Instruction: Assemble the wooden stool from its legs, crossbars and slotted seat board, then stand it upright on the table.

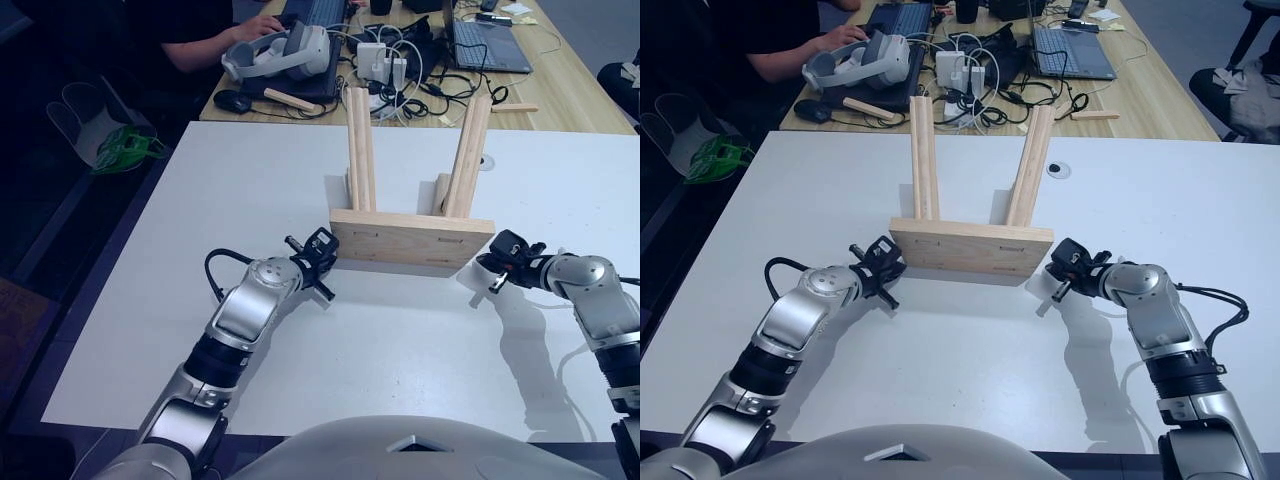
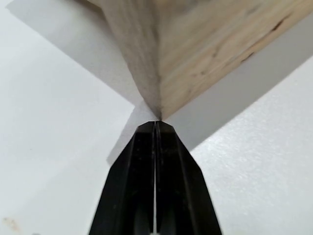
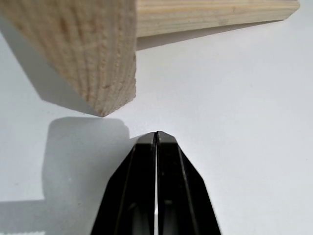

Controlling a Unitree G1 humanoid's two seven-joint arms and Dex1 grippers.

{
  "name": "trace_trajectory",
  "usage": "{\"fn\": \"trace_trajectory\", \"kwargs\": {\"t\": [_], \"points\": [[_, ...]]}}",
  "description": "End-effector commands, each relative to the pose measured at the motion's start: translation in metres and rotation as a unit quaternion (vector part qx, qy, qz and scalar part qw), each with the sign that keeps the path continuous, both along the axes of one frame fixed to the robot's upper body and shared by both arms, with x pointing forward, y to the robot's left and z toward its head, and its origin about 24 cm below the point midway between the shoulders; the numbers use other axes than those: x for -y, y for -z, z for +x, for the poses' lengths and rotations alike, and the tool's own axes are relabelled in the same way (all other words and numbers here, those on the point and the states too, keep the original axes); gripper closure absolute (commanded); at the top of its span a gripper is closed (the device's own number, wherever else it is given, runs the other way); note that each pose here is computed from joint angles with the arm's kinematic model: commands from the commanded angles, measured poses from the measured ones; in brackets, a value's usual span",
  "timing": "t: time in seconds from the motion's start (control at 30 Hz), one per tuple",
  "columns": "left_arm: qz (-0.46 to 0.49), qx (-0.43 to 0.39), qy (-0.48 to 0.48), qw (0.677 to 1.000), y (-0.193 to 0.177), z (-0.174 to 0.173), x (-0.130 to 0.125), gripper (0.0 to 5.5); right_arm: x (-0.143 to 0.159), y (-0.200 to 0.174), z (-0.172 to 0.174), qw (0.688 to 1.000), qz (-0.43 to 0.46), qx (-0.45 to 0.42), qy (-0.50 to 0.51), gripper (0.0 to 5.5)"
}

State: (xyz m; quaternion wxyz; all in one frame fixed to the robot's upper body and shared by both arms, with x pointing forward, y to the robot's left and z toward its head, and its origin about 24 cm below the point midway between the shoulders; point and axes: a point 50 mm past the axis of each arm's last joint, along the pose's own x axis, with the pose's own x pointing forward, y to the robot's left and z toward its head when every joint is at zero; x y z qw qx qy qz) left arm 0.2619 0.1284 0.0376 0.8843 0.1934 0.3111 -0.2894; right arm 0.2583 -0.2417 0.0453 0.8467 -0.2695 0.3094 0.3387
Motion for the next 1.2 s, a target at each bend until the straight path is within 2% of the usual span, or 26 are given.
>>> {"fn": "trace_trajectory", "kwargs": {"t": [0.03, 0.27, 0.67, 0.93, 1.1, 1.2], "points": [[-0.001, 0.002, -0.031, 1.0, -0.001, 0.0, -0.001, 5.46, -0.001, 0.0, 0.001, 1.0, -0.011, 0.0, 0.004, 5.5], [-0.017, 0.011, -0.103, 0.994, 0.003, -0.007, -0.004, 5.46, -0.002, 0.003, 0.0, 1.0, -0.008, -0.006, 0.016, 5.5], [-0.044, 0.023, -0.116, 0.992, 0.001, -0.001, 0.009, 5.46, -0.006, 0.01, -0.008, 1.0, 0.002, -0.015, 0.023, 5.5], [-0.053, 0.013, -0.085, 0.995, 0.004, -0.006, 0.017, 5.46, -0.009, 0.007, -0.007, 0.999, 0.036, -0.006, 0.018, 5.5], [-0.057, 0.012, -0.083, 0.995, 0.005, -0.006, 0.019, 5.46, 0.011, 0.007, -0.011, 0.998, 0.049, -0.009, 0.045, 5.5], [-0.06, 0.011, -0.085, 0.995, 0.005, -0.006, 0.02, 5.46, 0.023, 0.007, -0.014, 0.995, 0.086, -0.004, 0.053, 5.5]]}}
